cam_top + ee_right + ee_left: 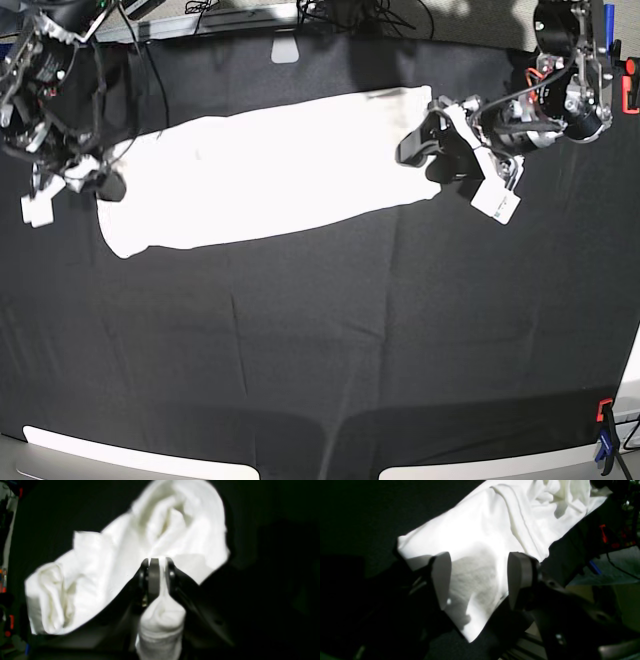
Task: Layout the t-shirt on the table in an organized manner, then fold the t-shirt properly
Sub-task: 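Move the right gripper to the other strip end and grasp it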
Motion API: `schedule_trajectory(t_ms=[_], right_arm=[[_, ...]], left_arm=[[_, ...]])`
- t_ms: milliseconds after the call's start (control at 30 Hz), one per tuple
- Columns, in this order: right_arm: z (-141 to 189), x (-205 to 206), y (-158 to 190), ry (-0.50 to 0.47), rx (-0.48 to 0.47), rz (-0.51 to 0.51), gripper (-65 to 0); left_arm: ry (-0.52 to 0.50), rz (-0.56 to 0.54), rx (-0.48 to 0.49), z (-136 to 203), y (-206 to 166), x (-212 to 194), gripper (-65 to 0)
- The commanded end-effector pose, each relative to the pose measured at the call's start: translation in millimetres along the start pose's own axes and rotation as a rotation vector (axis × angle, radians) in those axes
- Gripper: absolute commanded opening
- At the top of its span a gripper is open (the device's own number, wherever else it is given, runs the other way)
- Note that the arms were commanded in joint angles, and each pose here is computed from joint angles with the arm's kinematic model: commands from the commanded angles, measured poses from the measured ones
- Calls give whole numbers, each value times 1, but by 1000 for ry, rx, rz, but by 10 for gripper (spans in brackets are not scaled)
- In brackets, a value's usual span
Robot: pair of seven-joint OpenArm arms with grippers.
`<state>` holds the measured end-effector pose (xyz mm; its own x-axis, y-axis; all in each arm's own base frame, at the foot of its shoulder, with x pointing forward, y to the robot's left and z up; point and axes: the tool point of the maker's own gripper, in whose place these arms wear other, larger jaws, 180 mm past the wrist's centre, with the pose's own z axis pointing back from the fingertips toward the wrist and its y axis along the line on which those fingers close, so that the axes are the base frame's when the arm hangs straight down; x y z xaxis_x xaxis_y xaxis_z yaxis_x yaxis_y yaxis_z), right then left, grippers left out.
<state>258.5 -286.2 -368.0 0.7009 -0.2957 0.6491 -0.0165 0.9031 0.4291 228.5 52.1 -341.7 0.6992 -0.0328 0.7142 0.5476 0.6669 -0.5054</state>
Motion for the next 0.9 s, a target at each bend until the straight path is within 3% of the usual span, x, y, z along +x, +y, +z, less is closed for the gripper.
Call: schedule_trajectory(t_ms=[0,100,167,300,433,733,867], right_arm=[[6,10,-2,-22,-8,37,-547],[11,-8,-10,28,-37,34,-362],[17,-18,-16,58,-55,36,-315],[35,-26,-33,110,-102,67,-314],[50,-7,-48,118,-145,128,-314],[66,57,-64,45,-224,248,-314],[56,74,-73,7,-229,205,-314]], left_arm=[[-49,-18,-15,3,-4,14,-319],[-50,-19,-15,3,-4,14,-319],[-50,-19,-15,3,-4,14,-319],[-50,-18,-15,3,-4,14,-319],[-50,-18,-15,3,-4,14,-319],[-49,-18,-15,3,-4,14,-319],[-51,-17,-17,3,-4,15,-319]])
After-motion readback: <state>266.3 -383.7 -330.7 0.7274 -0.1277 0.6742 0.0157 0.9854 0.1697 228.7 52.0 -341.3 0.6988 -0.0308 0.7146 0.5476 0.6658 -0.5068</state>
